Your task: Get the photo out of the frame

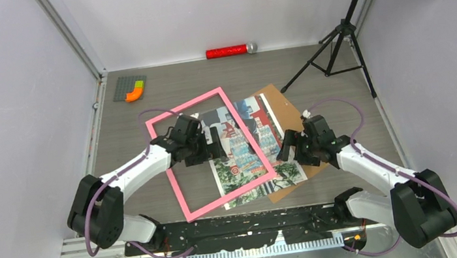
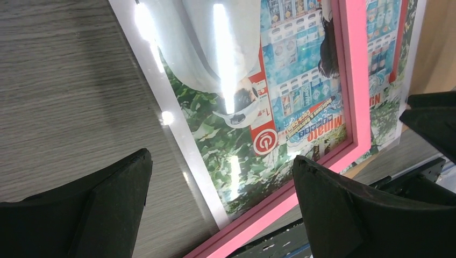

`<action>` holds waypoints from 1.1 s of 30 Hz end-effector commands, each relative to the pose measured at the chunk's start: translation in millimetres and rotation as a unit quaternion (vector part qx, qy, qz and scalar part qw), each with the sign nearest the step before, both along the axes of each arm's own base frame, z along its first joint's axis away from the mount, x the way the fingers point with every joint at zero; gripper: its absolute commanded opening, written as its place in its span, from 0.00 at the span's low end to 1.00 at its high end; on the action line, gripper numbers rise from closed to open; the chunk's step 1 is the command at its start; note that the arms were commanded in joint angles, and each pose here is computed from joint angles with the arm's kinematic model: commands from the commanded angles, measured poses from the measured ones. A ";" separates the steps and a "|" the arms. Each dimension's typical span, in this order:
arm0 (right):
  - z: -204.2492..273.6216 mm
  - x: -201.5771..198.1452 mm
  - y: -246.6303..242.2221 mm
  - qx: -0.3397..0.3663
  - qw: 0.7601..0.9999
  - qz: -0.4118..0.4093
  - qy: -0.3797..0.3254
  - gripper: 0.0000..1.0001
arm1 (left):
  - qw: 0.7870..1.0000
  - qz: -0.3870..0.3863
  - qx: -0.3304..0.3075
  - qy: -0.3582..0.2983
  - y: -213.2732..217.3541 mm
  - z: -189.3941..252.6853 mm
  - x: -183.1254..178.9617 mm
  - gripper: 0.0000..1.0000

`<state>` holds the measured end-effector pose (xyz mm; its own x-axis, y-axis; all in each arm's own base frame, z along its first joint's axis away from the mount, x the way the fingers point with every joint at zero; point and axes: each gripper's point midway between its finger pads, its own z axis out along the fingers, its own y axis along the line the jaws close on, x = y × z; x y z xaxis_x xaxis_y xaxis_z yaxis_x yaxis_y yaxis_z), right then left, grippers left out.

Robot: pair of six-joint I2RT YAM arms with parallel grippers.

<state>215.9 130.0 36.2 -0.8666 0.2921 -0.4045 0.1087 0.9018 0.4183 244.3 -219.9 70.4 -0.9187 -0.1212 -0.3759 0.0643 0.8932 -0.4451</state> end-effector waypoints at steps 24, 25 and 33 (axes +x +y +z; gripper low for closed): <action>37.4 16.7 62.6 0.074 0.986 0.139 -0.045 0.93 | 0.999 0.011 0.045 0.020 10.6 -16.0 1.2 1.00; 38.4 17.2 56.2 0.071 0.988 0.128 -0.047 0.93 | 0.999 0.013 0.047 0.022 11.0 -19.3 2.3 1.00; 15.5 1.6 -2.6 0.032 0.999 0.028 -0.030 0.94 | 0.999 0.017 -0.023 0.015 -6.2 -28.4 16.0 1.00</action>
<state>235.4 152.9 79.7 -0.8374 0.2568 -0.4825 -0.0688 0.8262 0.5592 246.1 -207.2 34.4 -0.9405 -0.1351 -0.3118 -0.0084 0.9264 -0.3763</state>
